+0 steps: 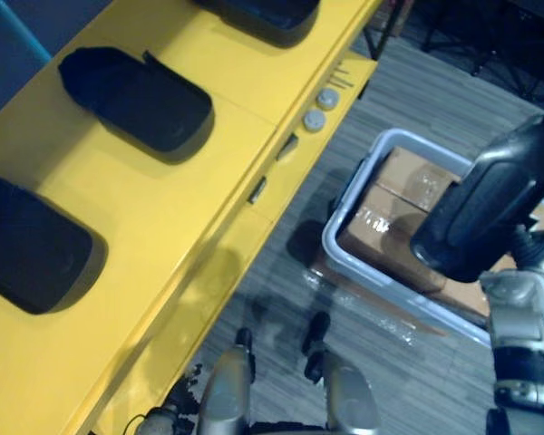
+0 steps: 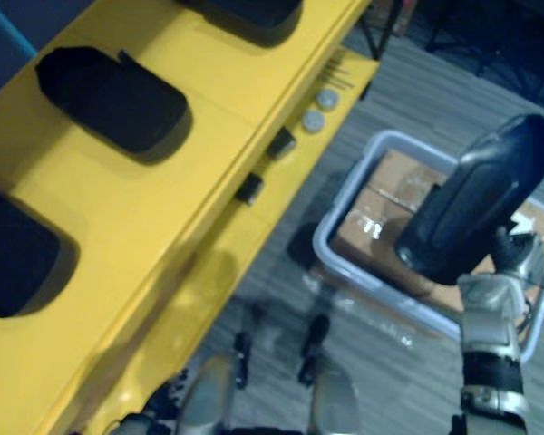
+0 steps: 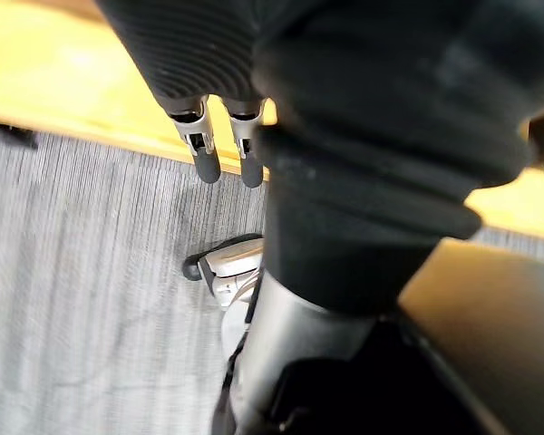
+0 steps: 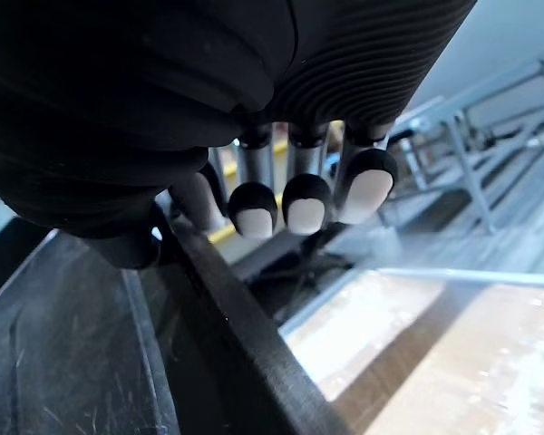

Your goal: Walk over and take plastic housings, then place them on the shelf

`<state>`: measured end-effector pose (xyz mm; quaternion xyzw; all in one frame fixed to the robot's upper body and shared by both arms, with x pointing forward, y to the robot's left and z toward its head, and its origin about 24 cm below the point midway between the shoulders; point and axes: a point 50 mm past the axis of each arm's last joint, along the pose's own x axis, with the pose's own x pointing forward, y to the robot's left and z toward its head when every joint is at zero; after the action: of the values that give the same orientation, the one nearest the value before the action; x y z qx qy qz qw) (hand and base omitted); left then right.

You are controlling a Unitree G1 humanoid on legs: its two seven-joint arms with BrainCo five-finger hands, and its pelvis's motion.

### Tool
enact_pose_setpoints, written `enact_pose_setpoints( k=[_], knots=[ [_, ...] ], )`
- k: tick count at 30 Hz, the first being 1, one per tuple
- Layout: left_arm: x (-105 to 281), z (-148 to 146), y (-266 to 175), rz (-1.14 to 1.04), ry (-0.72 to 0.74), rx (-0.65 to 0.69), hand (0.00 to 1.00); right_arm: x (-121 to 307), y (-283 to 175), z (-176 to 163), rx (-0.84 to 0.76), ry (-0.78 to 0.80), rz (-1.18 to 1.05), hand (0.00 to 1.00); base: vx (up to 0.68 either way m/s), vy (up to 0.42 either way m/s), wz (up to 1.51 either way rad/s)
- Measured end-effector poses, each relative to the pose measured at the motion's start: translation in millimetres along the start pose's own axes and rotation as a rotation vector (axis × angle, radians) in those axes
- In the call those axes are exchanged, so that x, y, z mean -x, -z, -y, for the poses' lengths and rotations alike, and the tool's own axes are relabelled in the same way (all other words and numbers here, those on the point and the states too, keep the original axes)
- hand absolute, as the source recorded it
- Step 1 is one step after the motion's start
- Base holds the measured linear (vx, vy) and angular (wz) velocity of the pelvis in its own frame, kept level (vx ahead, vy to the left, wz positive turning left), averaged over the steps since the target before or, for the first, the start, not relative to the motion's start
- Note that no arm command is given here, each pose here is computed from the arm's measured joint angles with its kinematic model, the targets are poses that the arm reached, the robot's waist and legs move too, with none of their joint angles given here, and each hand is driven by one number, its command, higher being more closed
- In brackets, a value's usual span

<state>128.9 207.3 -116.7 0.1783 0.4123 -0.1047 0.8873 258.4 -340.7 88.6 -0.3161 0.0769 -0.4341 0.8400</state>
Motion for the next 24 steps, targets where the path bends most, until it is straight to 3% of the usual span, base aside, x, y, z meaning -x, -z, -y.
enact_pose_setpoints(
  k=[8, 20, 24],
  knots=[
    [-2.9, -0.7, -3.7, -0.052, 0.038, -0.157, 0.00, 14.8, 14.3, -3.9, 0.000, -0.027, 0.022, 1.00, 0.00, 0.062, -0.19],
    [-8.0, 0.5, -13.1, -0.051, 0.042, -0.282, 0.00, 22.4, -11.7, -3.1, -0.072, -0.014, 0.148, 1.00, 0.01, 0.019, -0.01],
    [-11.6, -3.7, -23.9, -0.014, -0.026, -0.342, 0.00, 31.0, -20.4, -12.4, -0.094, -0.042, 0.182, 1.00, -0.02, 0.000, -0.08]
  ],
)
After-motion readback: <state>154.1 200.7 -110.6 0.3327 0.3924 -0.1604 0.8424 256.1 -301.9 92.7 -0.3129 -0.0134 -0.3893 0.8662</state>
